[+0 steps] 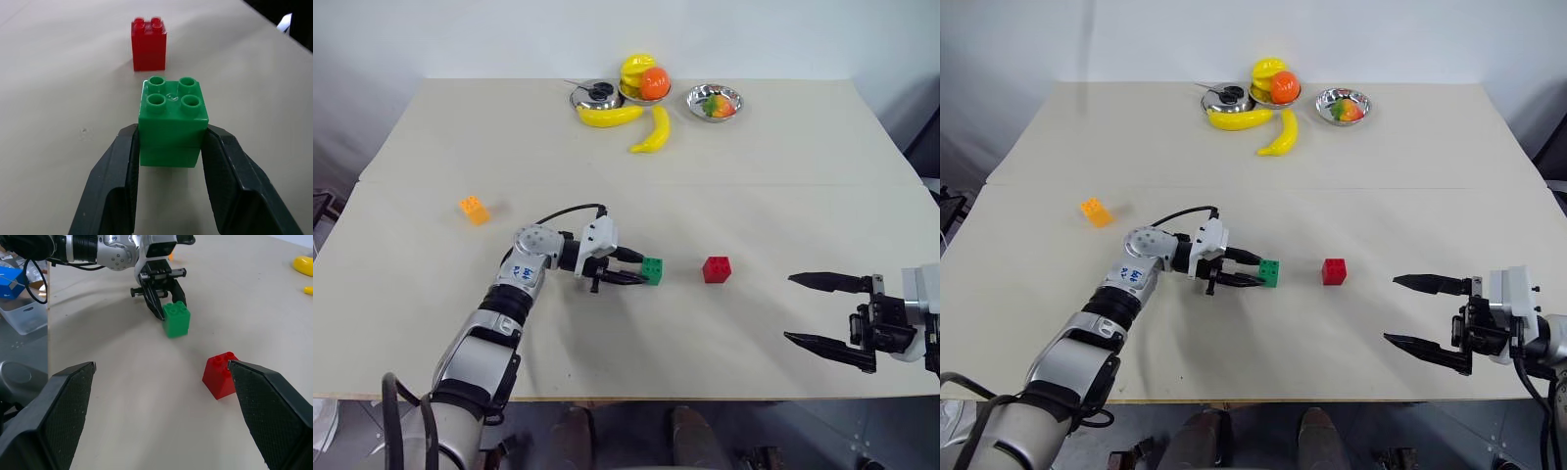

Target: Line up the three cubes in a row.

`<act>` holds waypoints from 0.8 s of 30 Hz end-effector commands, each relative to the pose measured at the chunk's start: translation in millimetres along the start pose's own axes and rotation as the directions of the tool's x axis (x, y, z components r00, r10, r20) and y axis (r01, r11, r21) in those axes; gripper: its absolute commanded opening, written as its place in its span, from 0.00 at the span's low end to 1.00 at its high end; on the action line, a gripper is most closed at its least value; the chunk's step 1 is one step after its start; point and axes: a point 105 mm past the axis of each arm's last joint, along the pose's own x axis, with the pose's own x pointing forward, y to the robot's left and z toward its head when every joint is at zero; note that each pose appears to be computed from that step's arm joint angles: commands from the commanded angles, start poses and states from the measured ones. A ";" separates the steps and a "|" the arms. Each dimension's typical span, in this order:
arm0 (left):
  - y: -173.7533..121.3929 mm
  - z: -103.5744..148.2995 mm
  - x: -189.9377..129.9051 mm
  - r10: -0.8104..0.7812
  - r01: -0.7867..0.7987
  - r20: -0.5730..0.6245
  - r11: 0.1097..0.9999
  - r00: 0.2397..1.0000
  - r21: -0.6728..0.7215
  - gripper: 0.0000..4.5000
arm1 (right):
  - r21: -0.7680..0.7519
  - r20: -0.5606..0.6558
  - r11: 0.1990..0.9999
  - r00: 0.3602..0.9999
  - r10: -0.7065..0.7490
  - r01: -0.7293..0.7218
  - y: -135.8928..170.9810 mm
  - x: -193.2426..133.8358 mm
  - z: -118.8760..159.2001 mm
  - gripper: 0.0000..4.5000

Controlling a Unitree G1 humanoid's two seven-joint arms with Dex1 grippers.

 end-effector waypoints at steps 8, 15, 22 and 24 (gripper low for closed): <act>10.0 -3.0 -4.9 0.034 -0.034 -0.013 0.999 0.999 0.005 0.32 | -0.034 0.024 0.999 0.999 -0.028 0.029 2.3 -2.5 7.4 1.00; 14.7 -0.9 -5.6 0.054 -0.054 0.002 0.998 0.999 0.012 0.60 | -0.033 0.031 0.999 0.999 -0.026 0.027 3.3 -1.7 7.4 1.00; 15.1 23.0 -57.3 0.120 -0.132 0.183 0.990 0.976 0.056 0.93 | -0.026 0.050 1.000 0.999 -0.001 0.002 0.9 3.3 8.5 1.00; 12.6 28.6 -77.1 0.162 -0.180 0.222 0.982 0.962 0.062 0.93 | -0.026 0.061 1.000 0.998 0.004 -0.003 -0.9 5.8 9.0 1.00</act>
